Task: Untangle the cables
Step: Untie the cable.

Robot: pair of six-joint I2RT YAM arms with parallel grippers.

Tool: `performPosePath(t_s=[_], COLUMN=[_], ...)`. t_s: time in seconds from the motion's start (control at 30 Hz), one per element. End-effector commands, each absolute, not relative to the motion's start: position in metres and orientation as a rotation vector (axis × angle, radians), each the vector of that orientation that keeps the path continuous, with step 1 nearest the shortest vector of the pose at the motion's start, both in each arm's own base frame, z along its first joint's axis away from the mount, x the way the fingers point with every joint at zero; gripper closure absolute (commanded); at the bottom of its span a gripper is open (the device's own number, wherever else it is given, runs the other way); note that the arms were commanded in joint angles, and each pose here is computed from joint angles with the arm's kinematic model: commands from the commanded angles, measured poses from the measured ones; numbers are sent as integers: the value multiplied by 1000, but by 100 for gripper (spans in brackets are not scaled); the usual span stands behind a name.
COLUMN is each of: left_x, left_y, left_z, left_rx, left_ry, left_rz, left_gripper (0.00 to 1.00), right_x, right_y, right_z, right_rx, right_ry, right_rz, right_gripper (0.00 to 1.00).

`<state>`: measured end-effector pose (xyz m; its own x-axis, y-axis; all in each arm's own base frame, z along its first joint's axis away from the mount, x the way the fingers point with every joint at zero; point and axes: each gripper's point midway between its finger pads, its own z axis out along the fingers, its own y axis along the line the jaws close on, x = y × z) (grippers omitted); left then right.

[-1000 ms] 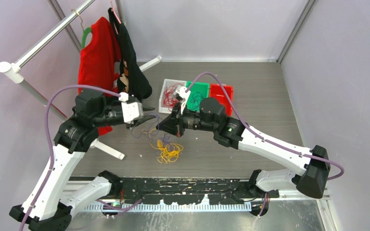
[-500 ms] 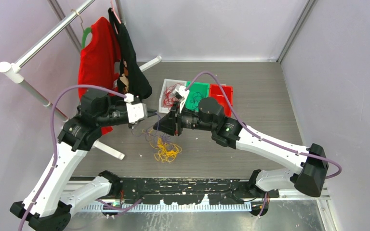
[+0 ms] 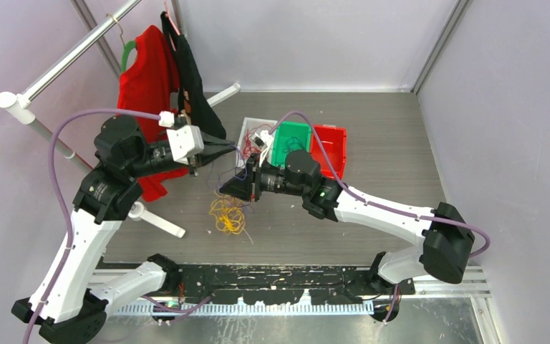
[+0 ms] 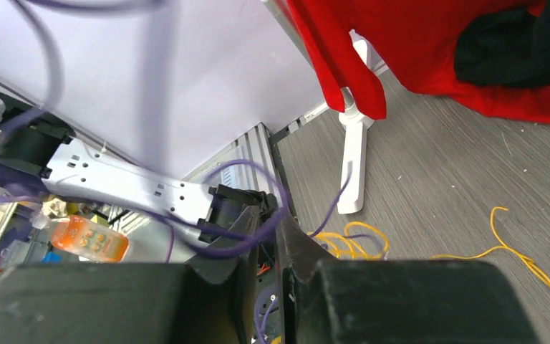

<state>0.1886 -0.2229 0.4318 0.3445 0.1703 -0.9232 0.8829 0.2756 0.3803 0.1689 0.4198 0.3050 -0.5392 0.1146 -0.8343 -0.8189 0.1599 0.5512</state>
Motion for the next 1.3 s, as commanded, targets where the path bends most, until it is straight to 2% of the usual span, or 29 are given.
performPosePath(t_s=[0.0, 0.27, 0.63, 0.87, 0.93, 1.1, 1.27], left_x=[172, 165, 166, 169, 169, 177, 196], left_y=[-226, -221, -214, -211, -212, -220, -233], left_z=[486, 533, 592, 620, 623, 603, 558], left_rx=[1151, 1092, 1049, 1022, 1021, 1044, 1065], left_ry=[1017, 931, 783, 709, 708, 778, 904], left_rz=[-723, -704, -595, -532, -535, -590, -663], left_gripper=[100, 100, 100, 100, 100, 100, 100], right_x=[178, 200, 212, 212, 212, 220, 241], right_y=[423, 409, 378, 360, 357, 343, 299], right_z=[316, 260, 188, 153, 152, 195, 249], right_rx=[-626, -616, -615, -610, -597, -518, -354], right_ry=[1595, 1725, 1877, 1953, 1961, 1876, 1770], right_rz=[1501, 1293, 1082, 997, 996, 994, 926], right_gripper=[81, 85, 82, 68, 60, 37, 23])
